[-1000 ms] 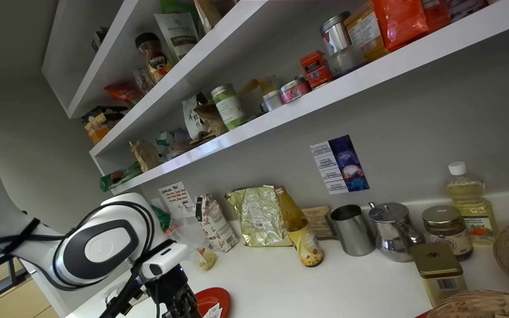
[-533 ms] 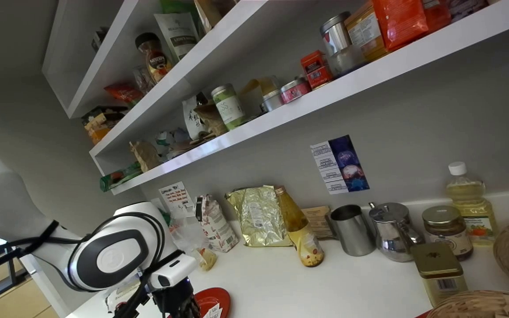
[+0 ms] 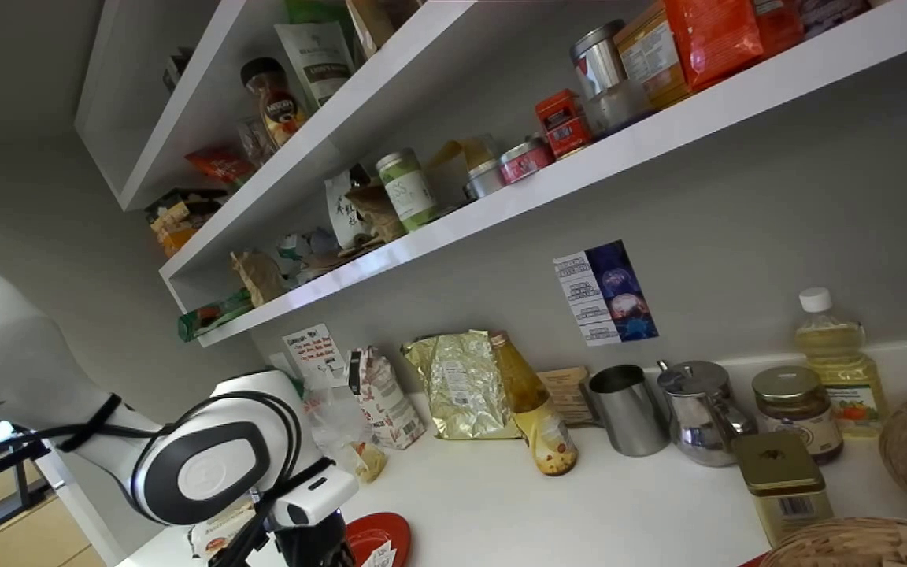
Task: Put the cup on the plate
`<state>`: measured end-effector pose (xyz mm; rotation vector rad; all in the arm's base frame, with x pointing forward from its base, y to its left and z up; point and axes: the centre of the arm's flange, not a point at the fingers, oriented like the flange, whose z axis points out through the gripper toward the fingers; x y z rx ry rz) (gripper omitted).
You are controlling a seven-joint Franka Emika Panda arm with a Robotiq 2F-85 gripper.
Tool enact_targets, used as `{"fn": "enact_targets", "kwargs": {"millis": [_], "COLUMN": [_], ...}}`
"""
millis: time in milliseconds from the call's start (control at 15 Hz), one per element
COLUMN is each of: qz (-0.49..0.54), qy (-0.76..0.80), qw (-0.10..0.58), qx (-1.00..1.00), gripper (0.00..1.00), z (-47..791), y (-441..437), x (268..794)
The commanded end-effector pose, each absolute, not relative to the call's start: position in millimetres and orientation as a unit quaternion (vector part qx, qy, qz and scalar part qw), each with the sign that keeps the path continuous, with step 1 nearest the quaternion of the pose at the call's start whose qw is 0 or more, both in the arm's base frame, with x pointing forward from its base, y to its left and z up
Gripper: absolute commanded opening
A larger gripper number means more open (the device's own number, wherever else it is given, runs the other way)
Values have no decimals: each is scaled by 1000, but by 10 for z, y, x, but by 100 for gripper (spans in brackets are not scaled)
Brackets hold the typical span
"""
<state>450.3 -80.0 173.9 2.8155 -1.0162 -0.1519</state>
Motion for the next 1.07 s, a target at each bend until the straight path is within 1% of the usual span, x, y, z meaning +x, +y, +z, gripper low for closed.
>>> {"fn": "enact_targets", "kwargs": {"millis": [0,67,133,200,333,400,533,733,867,1000], "qz": [-67,-71,-73,-75,-81,-82,-83,-84,-84,-82], "qy": [-331,-329,-320,-316,-309,-306,-302,-298,-300,-300], "qw": [65,65,64,65,65,66,66,67,66,66], "qx": [939,939,942,943,945,946,947,949,948,948], "gripper": [100,100,75,74,60,51,37,12,0,0], "z": [1641,1620,1586,1566,1540,1534,1519,1508,1506,1526], "y": [-853,-856,-853,-852,-844,-845,-851,-859,-854,-839], "x": [4559,4548,4532,4524,4515,4517,4522,4539,4552,4573]}}
